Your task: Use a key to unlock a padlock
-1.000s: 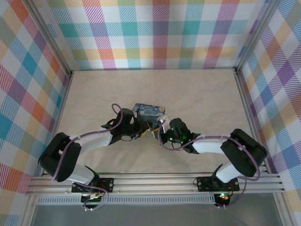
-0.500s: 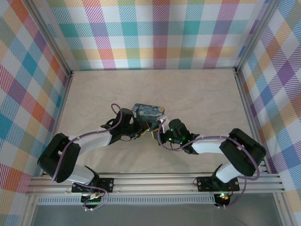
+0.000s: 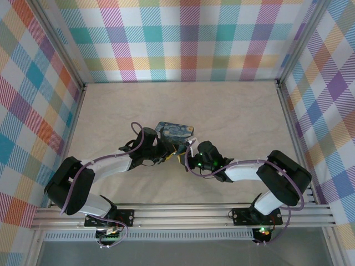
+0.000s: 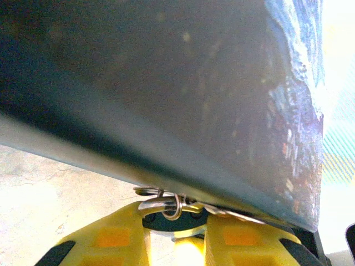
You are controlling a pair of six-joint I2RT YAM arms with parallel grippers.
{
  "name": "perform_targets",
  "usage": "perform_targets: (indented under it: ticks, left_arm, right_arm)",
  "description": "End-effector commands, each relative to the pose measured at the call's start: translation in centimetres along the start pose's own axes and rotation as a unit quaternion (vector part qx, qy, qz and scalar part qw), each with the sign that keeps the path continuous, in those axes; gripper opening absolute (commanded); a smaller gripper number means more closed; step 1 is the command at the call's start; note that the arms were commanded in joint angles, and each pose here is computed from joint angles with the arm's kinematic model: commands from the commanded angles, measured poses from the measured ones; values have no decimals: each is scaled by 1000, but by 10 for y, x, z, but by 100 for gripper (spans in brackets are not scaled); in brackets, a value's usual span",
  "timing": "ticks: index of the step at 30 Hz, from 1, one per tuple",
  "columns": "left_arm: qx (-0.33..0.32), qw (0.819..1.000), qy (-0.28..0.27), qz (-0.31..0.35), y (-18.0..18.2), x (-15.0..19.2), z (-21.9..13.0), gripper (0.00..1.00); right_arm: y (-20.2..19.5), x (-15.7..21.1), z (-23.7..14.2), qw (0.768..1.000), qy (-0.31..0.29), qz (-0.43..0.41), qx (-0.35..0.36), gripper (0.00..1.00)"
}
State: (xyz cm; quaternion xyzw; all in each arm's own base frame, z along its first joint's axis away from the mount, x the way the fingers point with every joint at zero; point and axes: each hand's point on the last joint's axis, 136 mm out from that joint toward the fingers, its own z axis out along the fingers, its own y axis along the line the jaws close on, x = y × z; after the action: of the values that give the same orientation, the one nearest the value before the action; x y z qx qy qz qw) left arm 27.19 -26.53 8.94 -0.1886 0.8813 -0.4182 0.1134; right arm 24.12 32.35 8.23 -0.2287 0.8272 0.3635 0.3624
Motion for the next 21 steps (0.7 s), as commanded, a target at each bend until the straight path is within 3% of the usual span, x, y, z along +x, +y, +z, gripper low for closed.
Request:
perform_targets:
  ticks: [1, 21]
  left_arm:
    - [25, 999, 25, 24, -18, 10, 0, 14]
    - [20, 999, 9, 46, -24, -3, -14, 14]
  right_arm:
    - [30, -45, -3, 997, -62, -19, -40, 0]
    - [12, 13, -19, 999, 27, 0, -17, 0]
